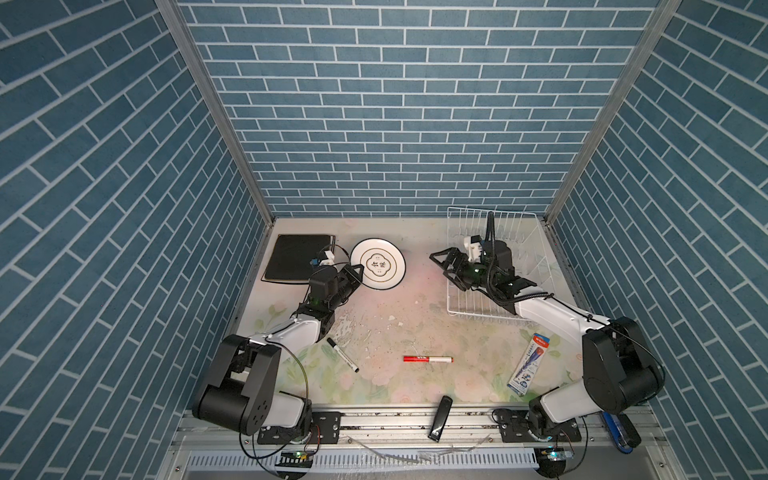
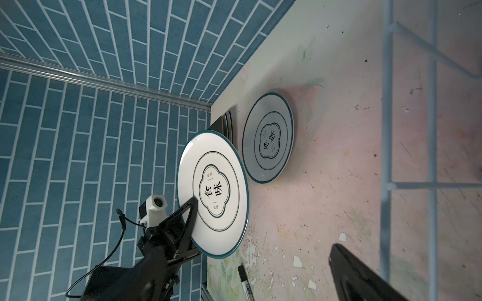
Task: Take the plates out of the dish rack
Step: 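Carry the plate with the left gripper onto the white plate on the table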
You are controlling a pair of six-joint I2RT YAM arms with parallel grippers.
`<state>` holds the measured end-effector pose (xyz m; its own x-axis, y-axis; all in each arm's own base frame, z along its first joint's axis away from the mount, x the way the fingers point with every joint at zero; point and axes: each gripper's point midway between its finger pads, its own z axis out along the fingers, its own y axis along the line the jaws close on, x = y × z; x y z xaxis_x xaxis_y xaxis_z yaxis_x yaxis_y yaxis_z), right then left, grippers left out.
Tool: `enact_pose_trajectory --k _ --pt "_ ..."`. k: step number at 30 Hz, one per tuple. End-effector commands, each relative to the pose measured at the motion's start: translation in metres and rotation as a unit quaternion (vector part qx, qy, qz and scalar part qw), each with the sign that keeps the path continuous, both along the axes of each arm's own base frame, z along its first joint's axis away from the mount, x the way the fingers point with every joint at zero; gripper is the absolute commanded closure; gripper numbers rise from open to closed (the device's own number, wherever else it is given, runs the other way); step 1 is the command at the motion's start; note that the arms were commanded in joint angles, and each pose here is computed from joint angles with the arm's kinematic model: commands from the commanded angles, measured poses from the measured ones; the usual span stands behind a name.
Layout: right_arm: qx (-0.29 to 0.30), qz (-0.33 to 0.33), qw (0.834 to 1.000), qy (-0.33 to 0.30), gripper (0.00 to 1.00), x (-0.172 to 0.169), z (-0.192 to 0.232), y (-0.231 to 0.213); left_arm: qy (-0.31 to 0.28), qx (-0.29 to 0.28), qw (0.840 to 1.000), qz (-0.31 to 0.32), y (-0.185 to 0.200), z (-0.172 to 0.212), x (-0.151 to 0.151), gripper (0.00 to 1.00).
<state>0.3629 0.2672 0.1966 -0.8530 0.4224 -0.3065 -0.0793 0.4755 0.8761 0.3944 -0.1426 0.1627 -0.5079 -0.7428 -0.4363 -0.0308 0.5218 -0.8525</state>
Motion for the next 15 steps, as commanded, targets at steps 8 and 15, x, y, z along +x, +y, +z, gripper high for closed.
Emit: enact_pose_trajectory --k 8,15 --pt "0.007 0.008 0.999 -0.038 0.01 0.004 0.025 0.003 -0.032 -0.003 0.999 0.020 0.010 0.013 0.013 1.00" --pt "0.015 0.016 0.999 -0.037 0.02 0.007 0.028 0.007 -0.022 -0.004 0.999 0.024 0.014 0.003 0.022 1.00"
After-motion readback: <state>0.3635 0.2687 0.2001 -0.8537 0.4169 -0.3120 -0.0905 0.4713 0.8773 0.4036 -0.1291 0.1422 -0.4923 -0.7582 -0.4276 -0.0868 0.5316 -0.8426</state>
